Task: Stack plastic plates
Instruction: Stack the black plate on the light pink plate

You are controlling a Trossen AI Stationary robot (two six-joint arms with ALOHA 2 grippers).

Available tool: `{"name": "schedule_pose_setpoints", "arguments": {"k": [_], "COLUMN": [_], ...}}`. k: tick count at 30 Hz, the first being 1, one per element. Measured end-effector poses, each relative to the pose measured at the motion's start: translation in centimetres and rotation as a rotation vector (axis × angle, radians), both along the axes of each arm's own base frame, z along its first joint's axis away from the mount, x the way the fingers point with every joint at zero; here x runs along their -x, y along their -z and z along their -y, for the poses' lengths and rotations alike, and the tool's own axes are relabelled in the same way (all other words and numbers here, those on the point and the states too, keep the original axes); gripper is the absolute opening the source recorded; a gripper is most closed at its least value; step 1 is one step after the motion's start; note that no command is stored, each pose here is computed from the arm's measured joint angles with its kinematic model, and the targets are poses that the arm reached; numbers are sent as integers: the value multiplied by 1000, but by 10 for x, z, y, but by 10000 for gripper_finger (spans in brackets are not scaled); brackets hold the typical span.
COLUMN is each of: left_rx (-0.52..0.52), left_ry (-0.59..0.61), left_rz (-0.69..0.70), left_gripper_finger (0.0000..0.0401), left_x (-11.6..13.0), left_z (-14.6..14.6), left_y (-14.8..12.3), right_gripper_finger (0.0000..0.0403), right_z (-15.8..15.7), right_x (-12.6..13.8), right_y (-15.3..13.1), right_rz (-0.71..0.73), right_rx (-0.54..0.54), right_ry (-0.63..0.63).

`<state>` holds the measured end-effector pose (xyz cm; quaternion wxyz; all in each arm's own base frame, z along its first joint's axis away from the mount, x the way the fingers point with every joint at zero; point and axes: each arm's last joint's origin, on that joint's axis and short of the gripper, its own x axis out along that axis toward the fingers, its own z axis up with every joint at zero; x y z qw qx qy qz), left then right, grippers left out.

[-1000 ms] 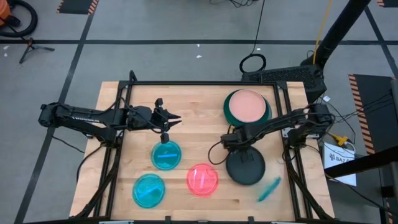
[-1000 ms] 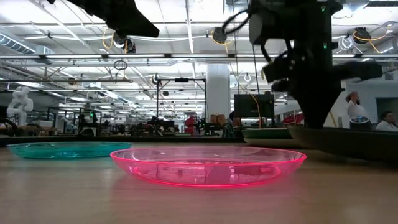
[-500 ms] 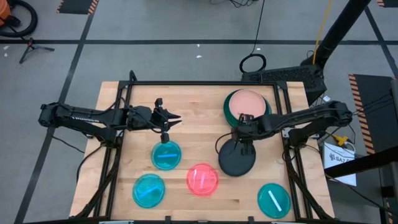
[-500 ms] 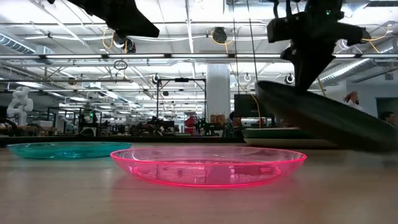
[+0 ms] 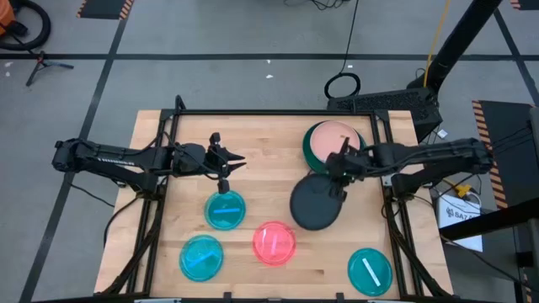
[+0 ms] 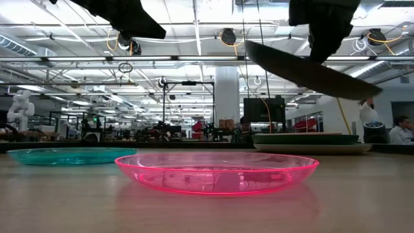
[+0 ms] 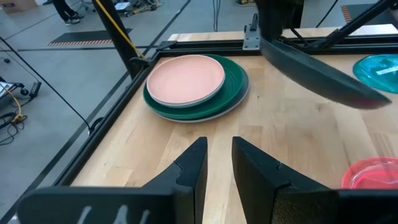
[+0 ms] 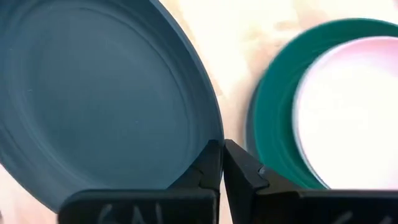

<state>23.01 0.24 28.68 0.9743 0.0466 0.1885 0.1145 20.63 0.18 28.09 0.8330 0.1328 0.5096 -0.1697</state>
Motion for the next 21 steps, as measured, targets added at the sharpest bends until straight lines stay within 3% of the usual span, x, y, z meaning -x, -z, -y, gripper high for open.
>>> {"name": "schedule_pose_setpoints", "arguments": {"k": [6, 16, 21], "left_rx": [-2, -12, -14], "left_ry": [1, 4, 5], "left_rz": [31, 31, 31], "left_gripper_finger": [81, 81, 81], "left_x": [-1, -1, -1], "left_z": [0, 0, 0], "left_y": [-3, -3, -3], "right_gripper_finger": [0, 0, 0], "right_z": [27, 82, 110], "right_x": [9, 28, 42], "right_y": [-4, -2, 0], "right_rz": [10, -31, -51], "right_rx": [10, -106, -89], "right_ry": [220, 396, 487]}}
